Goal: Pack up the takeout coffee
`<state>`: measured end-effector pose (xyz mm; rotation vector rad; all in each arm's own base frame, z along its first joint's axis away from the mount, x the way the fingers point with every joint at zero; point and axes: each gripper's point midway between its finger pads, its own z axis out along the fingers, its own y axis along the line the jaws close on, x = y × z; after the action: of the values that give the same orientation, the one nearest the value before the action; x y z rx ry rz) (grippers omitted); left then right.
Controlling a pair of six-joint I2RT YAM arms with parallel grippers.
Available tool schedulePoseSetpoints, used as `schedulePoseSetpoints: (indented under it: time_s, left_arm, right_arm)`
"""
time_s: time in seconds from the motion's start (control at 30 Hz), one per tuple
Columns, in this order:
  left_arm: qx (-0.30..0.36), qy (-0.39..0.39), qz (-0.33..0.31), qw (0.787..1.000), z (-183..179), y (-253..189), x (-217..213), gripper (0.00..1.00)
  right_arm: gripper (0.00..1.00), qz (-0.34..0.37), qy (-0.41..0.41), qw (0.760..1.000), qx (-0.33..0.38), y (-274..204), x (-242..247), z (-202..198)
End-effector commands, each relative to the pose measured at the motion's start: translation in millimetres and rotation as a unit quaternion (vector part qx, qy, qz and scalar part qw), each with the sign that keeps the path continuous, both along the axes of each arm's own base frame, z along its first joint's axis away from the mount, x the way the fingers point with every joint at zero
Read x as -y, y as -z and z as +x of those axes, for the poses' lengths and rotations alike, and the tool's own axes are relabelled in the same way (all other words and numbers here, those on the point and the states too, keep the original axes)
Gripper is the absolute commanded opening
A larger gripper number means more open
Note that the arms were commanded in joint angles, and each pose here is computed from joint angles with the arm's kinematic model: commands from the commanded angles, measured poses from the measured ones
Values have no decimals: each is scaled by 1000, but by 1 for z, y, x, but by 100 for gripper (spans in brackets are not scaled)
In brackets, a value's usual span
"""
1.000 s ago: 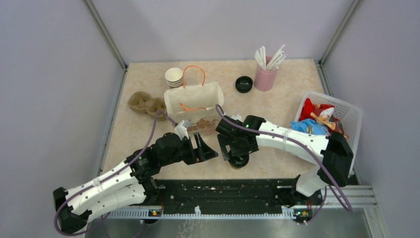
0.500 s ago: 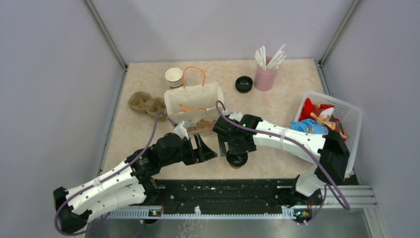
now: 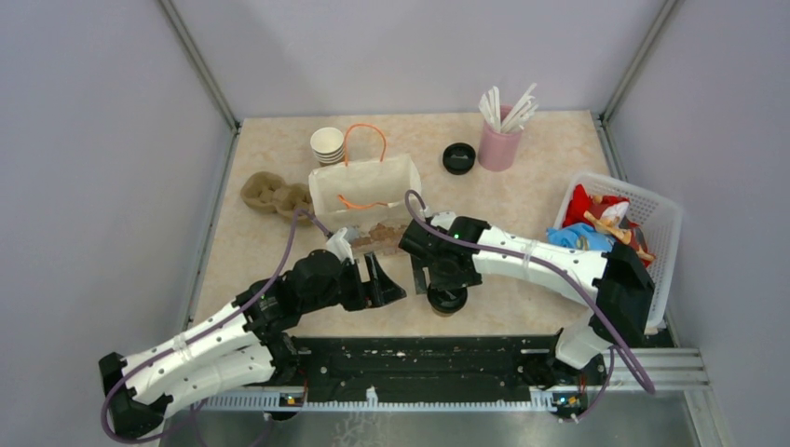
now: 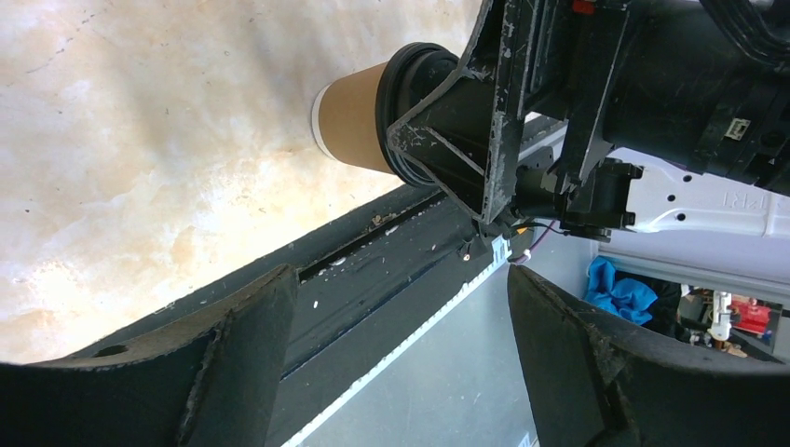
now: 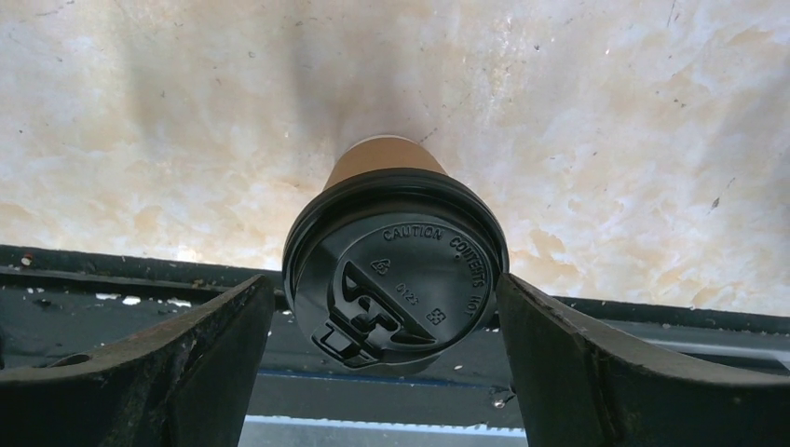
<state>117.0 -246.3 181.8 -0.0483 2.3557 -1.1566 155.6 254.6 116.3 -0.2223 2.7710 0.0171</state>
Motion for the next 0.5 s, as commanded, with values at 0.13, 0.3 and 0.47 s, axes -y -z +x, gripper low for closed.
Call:
schedulePoseSetpoints:
  time_s: [0.13,0.3,0.47]
  left_arm:
    - [33,5,-14,999,5,-24,3,89]
    - [34,7,-14,999,6,-25,5,89]
    - [35,5,-14,999,7,-25,5,89]
  right_arm:
    - [91,6,5,1000,19,-10,-1,2]
    - [92,14,8,1000,25,-15,3,2]
    - [93,14,6,999,29,-17,5,2]
